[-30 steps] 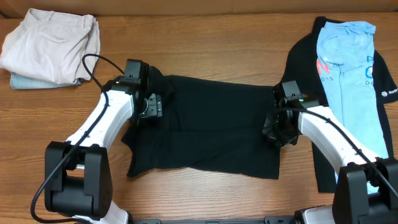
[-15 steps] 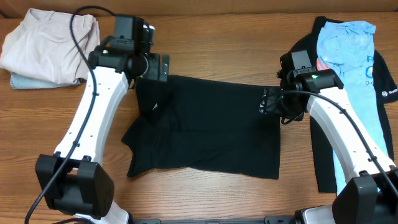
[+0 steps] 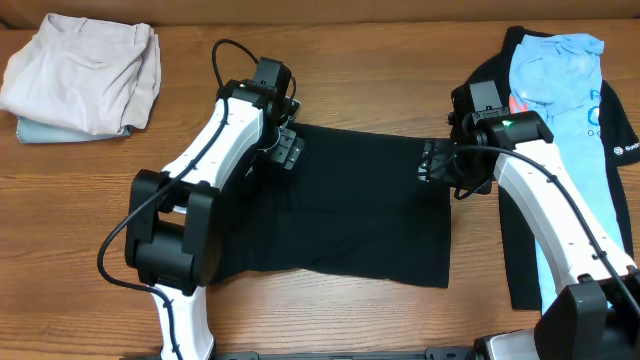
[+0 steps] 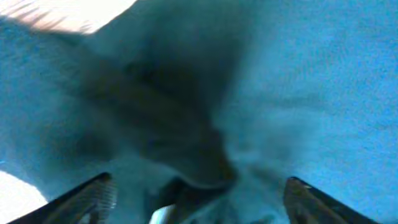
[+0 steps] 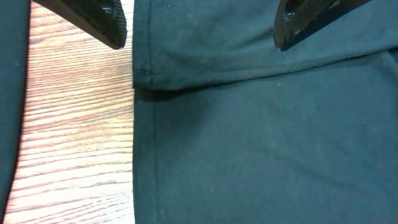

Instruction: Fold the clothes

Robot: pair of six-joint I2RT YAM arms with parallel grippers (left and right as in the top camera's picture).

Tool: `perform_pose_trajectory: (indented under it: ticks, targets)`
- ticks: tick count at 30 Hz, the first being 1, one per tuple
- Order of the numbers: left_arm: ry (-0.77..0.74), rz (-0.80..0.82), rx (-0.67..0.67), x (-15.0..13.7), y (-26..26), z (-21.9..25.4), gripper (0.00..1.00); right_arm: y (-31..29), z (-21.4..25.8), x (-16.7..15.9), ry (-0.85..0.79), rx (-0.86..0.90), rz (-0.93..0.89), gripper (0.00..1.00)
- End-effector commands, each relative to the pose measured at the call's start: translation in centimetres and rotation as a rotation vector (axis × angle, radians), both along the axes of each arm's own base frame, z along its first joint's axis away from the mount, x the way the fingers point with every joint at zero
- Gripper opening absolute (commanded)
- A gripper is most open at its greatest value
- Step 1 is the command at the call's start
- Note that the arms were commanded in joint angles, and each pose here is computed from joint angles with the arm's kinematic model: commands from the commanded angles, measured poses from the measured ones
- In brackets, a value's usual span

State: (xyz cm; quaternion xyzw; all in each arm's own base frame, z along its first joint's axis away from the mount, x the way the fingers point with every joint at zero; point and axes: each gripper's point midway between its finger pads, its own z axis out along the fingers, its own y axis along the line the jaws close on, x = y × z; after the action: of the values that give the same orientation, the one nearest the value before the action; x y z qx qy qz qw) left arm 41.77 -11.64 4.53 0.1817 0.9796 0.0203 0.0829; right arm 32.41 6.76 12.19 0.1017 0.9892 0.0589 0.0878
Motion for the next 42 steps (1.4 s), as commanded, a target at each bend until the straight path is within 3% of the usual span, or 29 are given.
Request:
perform_pose_trajectory:
  ticks: [1, 5, 10, 17, 21, 25, 28, 32, 37, 42]
  targets:
    - [-0.059, 0.139, 0.100, 0.9, 2.1, 0.7, 0.73, -0.2, 0.7, 0.6, -0.030, -0.007, 0.001, 0.80]
    - [-0.079, 0.197, 0.141, 1.1, 3.1, 0.8, 0.37, -0.2, 0.7, 0.7, -0.036, -0.006, 0.001, 0.82]
    - [-0.078, 0.201, 0.142, 1.1, 3.2, 0.8, 0.04, -0.2, 0.8, 0.9, -0.043, -0.005, 0.001, 0.82]
    - [-0.074, 0.309, 0.229, 1.3, 7.1, 3.9, 0.04, -0.2, 0.8, 0.9, -0.044, -0.006, 0.009, 0.82]
    - [-0.061, 0.319, 0.136, 1.9, 7.0, 6.2, 0.07, -0.2, 0.8, 0.9, -0.045, -0.008, 0.020, 0.82]
    - [0.003, 0.125, -0.158, 1.8, 1.1, 6.6, 0.51, -0.1, 0.8, 1.1, -0.050, -0.008, 0.020, 0.83]
    - [0.027, 0.050, -0.202, 1.7, -1.3, 5.4, 0.63, -0.1, 0.8, 1.1, -0.053, -0.007, 0.020, 0.83]
    - [0.067, 0.021, -0.128, 1.4, -2.9, 2.1, 0.49, -0.1, 0.8, 1.0, -0.048, -0.008, 0.021, 0.83]
    - [0.100, 0.151, 0.051, 0.9, -1.8, -1.8, 0.33, -0.2, 0.7, 0.8, -0.041, -0.010, 0.024, 0.83]
    - [0.107, 0.244, 0.132, 0.6, -0.5, -3.1, 0.26, -0.2, 0.7, 0.9, -0.043, -0.011, 0.026, 0.83]
